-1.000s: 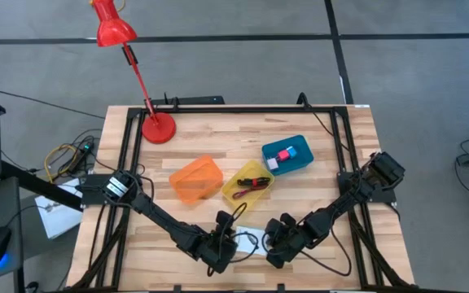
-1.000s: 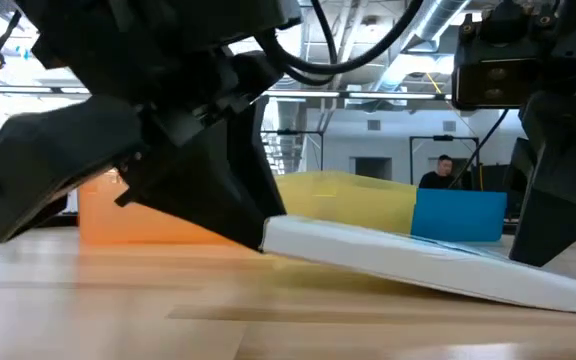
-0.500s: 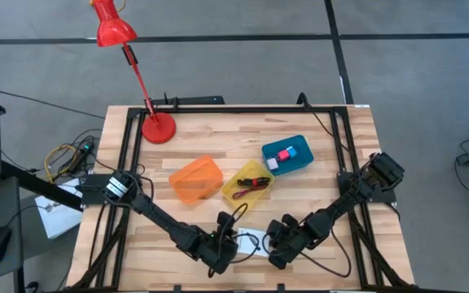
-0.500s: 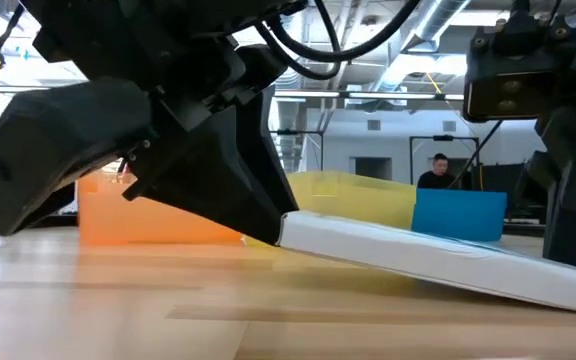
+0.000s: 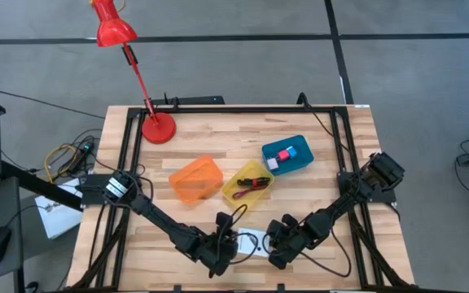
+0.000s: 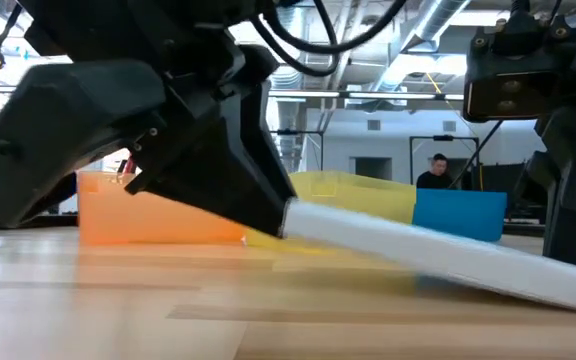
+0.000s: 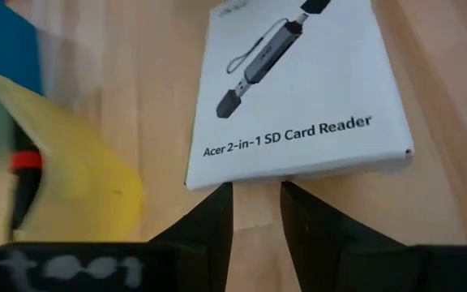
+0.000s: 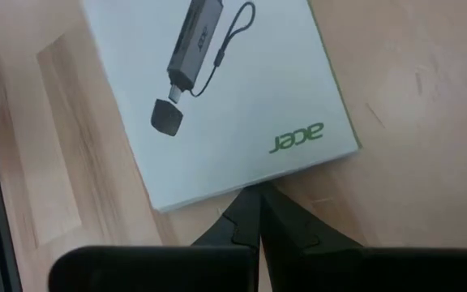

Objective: Pick and place items into bin
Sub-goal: Put the card reader box into the orange bin

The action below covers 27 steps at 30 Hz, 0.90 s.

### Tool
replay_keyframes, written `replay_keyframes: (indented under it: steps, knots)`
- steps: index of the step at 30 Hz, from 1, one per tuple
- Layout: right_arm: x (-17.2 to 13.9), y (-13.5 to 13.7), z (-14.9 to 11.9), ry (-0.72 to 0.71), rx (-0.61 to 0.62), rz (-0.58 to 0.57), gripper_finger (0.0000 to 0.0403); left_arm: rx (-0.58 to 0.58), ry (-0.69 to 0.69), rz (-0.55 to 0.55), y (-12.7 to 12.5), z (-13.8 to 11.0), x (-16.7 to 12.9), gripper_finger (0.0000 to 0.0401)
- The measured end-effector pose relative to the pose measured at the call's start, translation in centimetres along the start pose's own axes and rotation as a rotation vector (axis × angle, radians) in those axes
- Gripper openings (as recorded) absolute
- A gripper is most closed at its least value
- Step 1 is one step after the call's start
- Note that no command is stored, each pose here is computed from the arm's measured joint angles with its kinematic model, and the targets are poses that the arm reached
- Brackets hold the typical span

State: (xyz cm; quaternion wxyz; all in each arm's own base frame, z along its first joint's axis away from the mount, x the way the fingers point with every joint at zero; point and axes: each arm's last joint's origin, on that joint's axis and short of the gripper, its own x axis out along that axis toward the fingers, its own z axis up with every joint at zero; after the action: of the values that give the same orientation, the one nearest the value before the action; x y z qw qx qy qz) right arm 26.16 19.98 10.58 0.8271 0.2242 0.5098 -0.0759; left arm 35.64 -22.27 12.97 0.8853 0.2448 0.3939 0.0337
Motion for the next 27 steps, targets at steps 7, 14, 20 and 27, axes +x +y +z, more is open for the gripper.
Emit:
replay_keyframes:
  steps: [7,14,20,27]
  knots:
    - [0.1,0.1,0.6,-0.030,-0.021,0.029,0.0000,-0.047,0.006,-0.032,0.8,0.1,0.7,0.0096]
    - [0.2,-0.2,0.9,-0.027,-0.022,0.022,0.0000,0.025,-0.025,0.071,1.3,1.6,-0.2,0.0096]
    - [0.2,-0.2,1.1,-0.031,-0.056,0.017,0.0000,0.064,-0.048,0.118,1.5,3.1,-1.2,0.0096]
    - [0.3,-0.5,1.6,-0.038,-0.093,0.016,0.0000,0.127,-0.127,0.071,1.8,5.2,-2.1,0.0096]
